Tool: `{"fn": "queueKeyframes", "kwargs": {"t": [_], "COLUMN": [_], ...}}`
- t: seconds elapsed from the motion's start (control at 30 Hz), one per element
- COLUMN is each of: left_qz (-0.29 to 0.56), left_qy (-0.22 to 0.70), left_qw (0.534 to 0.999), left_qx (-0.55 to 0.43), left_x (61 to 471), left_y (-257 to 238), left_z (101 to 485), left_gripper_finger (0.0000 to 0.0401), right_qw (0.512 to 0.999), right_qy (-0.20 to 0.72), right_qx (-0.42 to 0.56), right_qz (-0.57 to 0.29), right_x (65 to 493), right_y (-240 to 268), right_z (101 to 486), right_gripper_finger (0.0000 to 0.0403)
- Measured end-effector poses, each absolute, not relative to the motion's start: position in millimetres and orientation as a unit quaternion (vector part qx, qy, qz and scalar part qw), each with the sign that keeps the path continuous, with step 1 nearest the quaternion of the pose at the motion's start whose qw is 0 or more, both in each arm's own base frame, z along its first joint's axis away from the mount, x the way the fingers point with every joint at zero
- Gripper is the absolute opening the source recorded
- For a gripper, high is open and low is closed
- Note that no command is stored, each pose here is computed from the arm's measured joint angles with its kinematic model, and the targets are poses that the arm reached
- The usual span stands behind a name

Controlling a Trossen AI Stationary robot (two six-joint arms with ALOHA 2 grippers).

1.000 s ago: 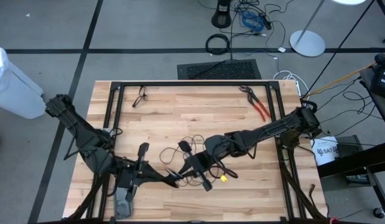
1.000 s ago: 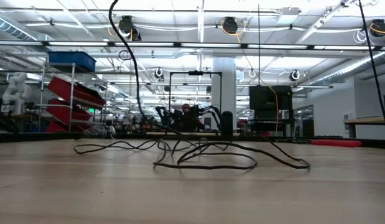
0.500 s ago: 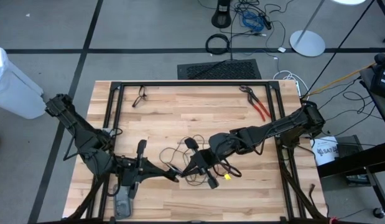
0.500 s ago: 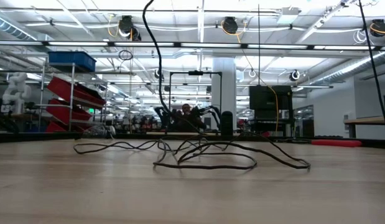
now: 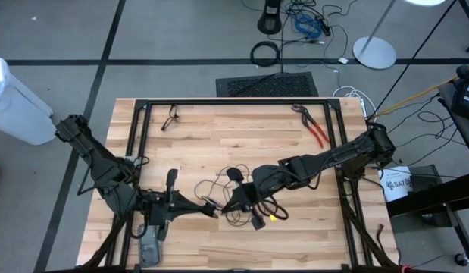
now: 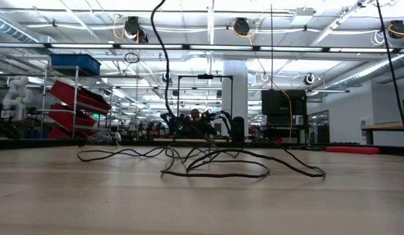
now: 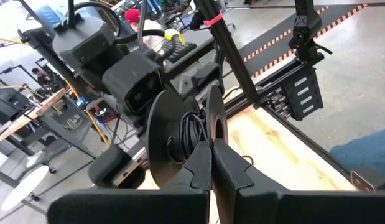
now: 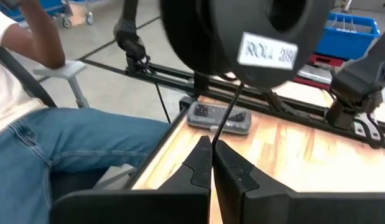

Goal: Coil cords
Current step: Coil the black wire onto the spool

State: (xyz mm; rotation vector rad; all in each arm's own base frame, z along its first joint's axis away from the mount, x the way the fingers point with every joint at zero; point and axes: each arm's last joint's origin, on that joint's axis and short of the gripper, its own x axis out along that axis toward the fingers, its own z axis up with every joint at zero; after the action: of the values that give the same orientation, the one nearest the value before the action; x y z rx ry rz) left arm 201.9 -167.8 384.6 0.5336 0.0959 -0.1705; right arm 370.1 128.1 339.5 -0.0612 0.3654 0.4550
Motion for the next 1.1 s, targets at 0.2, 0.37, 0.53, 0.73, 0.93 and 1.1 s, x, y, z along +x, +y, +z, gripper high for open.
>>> {"fn": "queueKeyframes", "kwargs": {"t": [0.2, 0.37, 0.53, 0.73, 0.93, 1.1], "left_qz": [-0.080, -0.055, -0.060, -0.073, -0.069, -0.074], "left_qy": [0.055, 0.050, 0.048, 0.048, 0.047, 0.045], "left_qw": [0.959, 0.964, 0.968, 0.967, 0.967, 0.967], "left_qx": [0.267, 0.256, 0.238, 0.238, 0.240, 0.240], "left_x": [200.6, 195.2, 188.5, 179.1, 173.2, 171.0], "left_y": [-166.7, -161.3, -158.2, -159.1, -161.9, -163.7], "left_z": [383.7, 390.7, 394.2, 396.1, 396.8, 396.9], "left_gripper_finger": [0.0002, 0.0002, 0.0002, 0.0002, 0.0002, 0.0002], "right_qw": [0.954, 0.949, 0.948, 0.954, 0.949, 0.948], "right_qy": [0.203, 0.237, 0.239, 0.225, 0.236, 0.237], "right_qx": [-0.030, -0.029, -0.020, -0.024, -0.024, -0.022], "right_qz": [0.218, 0.206, 0.209, 0.200, 0.208, 0.210], "right_x": [384.0, 399.9, 413.8, 423.4, 422.8, 422.5], "right_y": [123.0, 115.3, 104.8, 95.9, 94.1, 94.1], "right_z": [320.1, 293.0, 278.1, 271.9, 269.4, 269.3], "right_gripper_finger": [0.0004, 0.0030, 0.0054, 0.0065, 0.0055, 0.0024]}}
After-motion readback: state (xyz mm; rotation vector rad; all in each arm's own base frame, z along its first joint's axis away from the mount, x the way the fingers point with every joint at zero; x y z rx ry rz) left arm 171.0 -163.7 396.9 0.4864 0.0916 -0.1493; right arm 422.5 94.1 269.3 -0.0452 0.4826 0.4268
